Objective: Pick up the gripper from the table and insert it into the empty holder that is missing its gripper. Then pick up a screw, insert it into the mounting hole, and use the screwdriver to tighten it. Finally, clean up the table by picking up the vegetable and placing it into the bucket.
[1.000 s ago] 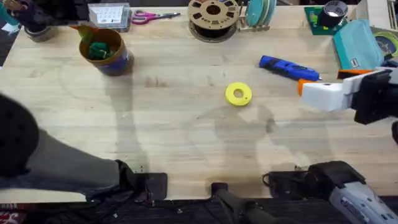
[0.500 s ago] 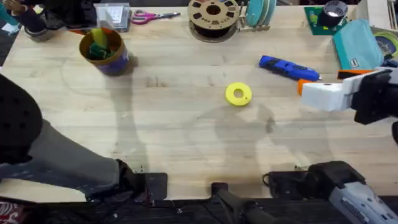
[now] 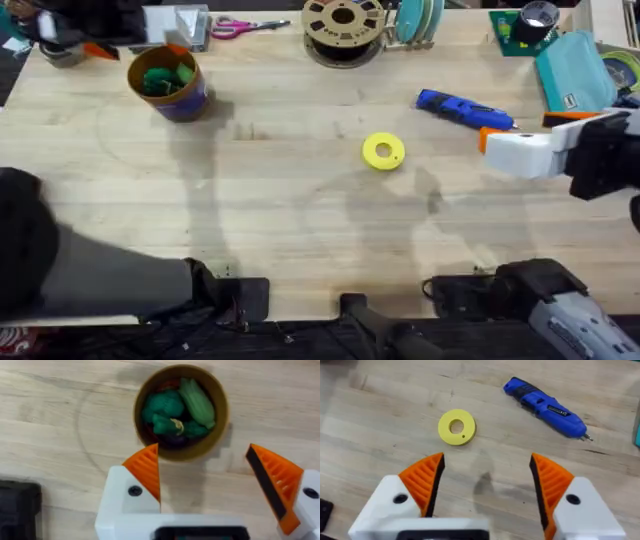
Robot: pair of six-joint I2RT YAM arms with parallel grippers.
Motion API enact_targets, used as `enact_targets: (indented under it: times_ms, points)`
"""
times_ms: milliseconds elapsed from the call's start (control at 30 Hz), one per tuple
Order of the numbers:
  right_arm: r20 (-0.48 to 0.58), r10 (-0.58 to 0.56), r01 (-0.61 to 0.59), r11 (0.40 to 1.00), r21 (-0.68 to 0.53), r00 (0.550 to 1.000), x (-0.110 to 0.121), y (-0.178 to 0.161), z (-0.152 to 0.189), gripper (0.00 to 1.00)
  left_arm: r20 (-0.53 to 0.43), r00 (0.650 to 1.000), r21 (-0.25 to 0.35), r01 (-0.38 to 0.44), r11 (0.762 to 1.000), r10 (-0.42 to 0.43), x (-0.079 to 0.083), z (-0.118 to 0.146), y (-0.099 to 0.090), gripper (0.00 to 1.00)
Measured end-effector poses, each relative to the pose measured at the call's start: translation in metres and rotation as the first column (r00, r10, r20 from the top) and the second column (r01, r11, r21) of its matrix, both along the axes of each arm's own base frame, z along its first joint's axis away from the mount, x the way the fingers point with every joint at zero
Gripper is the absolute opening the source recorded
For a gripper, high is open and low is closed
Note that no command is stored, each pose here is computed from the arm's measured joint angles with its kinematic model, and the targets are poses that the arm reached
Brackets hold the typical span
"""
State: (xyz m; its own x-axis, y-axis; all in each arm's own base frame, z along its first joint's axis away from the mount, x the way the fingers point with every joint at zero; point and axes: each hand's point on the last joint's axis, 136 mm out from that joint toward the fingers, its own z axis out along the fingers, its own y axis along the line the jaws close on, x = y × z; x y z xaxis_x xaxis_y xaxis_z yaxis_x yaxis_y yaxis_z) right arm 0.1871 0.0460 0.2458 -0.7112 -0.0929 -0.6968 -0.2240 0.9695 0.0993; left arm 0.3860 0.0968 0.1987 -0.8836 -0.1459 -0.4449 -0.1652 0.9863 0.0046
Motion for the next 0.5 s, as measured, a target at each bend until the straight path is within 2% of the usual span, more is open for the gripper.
enact_targets:
  times_ms: [200, 300, 400, 500]
  points:
    - [0.0, -0.001, 0.001, 1.0, 0.001, 1.0, 0.0, 0.0, 0.0, 0.998, 0.086, 0.996, -0.029, 0.031, 0.999, -0.029, -0.047, 0.057, -0.024, 0.986]
    - [0.0, -0.001, 0.001, 1.0, 0.001, 1.0, 0.0, 0.0, 0.0, 0.998, 0.105, 0.993, -0.037, 0.058, 0.998, -0.054, -0.071, 0.075, -0.039, 0.986]
    - [0.0, -0.001, 0.001, 1.0, 0.001, 1.0, 0.0, 0.0, 0.0, 0.998, 0.134, 0.985, -0.035, 0.118, 0.992, -0.112, -0.085, 0.083, -0.061, 0.985]
    - [0.0, -0.001, 0.001, 1.0, 0.001, 1.0, 0.0, 0.0, 0.0, 0.998, 0.121, 0.976, -0.048, 0.187, 0.981, -0.18, -0.1, 0.071, -0.086, 0.985]
